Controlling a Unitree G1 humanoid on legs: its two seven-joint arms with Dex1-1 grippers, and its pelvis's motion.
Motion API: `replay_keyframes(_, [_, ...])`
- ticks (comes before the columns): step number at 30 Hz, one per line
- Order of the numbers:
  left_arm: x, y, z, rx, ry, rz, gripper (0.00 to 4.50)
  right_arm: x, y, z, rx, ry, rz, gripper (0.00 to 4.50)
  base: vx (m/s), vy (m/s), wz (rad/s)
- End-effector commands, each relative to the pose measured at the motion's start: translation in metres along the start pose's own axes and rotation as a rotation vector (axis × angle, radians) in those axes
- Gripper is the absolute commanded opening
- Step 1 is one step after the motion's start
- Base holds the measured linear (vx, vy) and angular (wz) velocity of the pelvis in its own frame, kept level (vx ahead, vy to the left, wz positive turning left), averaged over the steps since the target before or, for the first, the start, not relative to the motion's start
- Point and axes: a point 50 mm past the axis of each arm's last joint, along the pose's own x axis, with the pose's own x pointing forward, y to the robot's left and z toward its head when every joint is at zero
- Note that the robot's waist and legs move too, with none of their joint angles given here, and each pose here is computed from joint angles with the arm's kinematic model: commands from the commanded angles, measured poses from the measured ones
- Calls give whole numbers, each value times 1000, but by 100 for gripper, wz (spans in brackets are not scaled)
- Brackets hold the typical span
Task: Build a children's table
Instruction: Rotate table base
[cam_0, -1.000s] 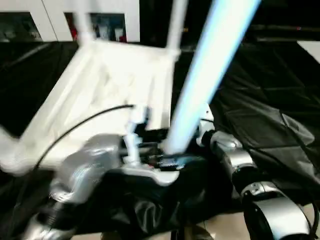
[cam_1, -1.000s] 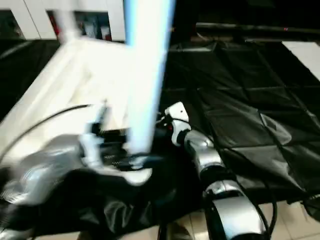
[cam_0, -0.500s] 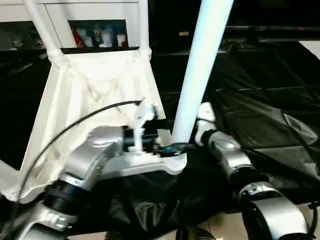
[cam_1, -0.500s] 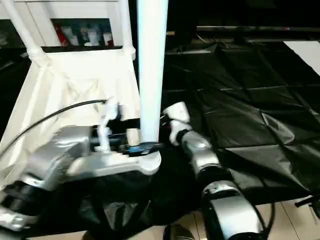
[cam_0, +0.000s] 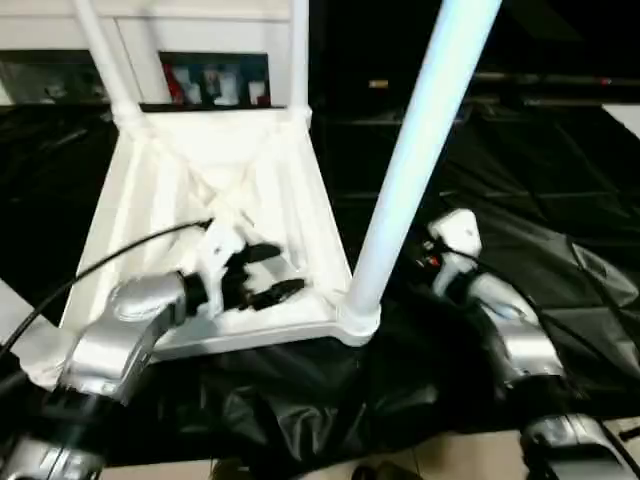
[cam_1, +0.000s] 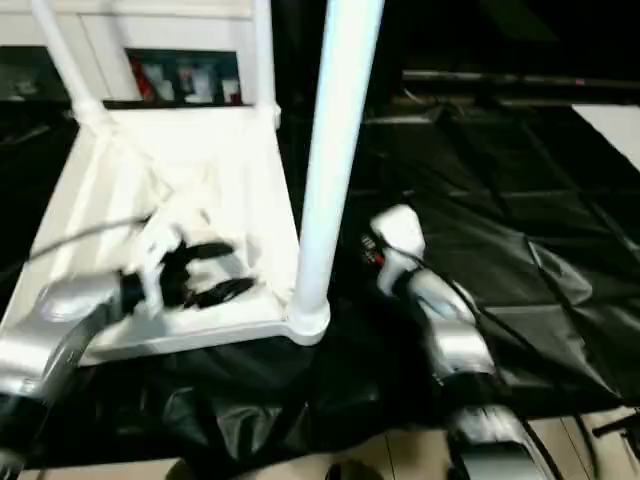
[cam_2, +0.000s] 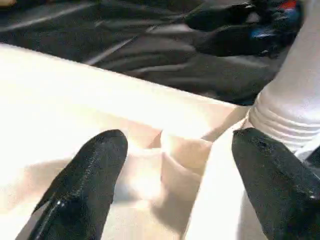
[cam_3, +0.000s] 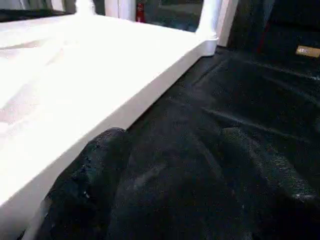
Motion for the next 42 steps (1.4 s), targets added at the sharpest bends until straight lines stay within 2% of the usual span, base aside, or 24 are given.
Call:
replay_keyframes(1, [-2,-5,14,-16,-149,96,384,-13,-3,4,8,-7,-32,329,0,0,0])
replay_keyframes(2, [-3,-6,11,-48,-183,173,384,-17,-3,3,0,2,-64,329,0,0,0])
replay_keyframes(3, [-4,-5,4,-89,-172,278,384,-21,-3,1,-2,16,-104,329,0,0,0])
replay_keyframes(4, [-7,-3,-12,-137,-130,461,384,-25,1,-2,5,32,-171,329,0,0,0])
replay_keyframes(7, [-13,-5,-21,-114,-134,599,384,-29,9,-4,17,33,-202,329,0,0,0])
replay_keyframes(9, [-15,-7,-24,-84,-129,626,384,-30,13,-6,11,28,-203,329,0,0,0])
replay_keyframes(12, [-17,-9,-28,-125,-127,678,384,-32,16,-9,23,34,-230,329,0,0,0])
replay_keyframes(18, [-14,-13,-22,-58,-105,784,384,-35,16,-12,46,71,-292,329,1,-34,43])
replay_keyframes(21, [-13,-13,-21,-65,-112,801,384,-33,16,-10,50,61,-287,329,9,-193,73])
replay_keyframes(24, [-13,-12,-22,-111,-117,817,384,-31,16,-4,98,11,-290,329,71,-218,40])
replay_keyframes(28, [-13,-15,-26,-91,-79,809,384,-32,15,-6,90,35,-293,329,-13,-216,34])
replay_keyframes(33, [-13,-14,-27,-101,-87,799,384,-32,18,-8,101,58,-273,329,-39,-100,27])
replay_keyframes(37, [-12,-12,-26,-91,-85,758,384,-33,26,-15,83,106,-223,329,-6,-16,5])
replay_keyframes(42, [-10,-9,-22,-97,-102,728,384,-30,30,-16,89,107,-229,329,0,0,0])
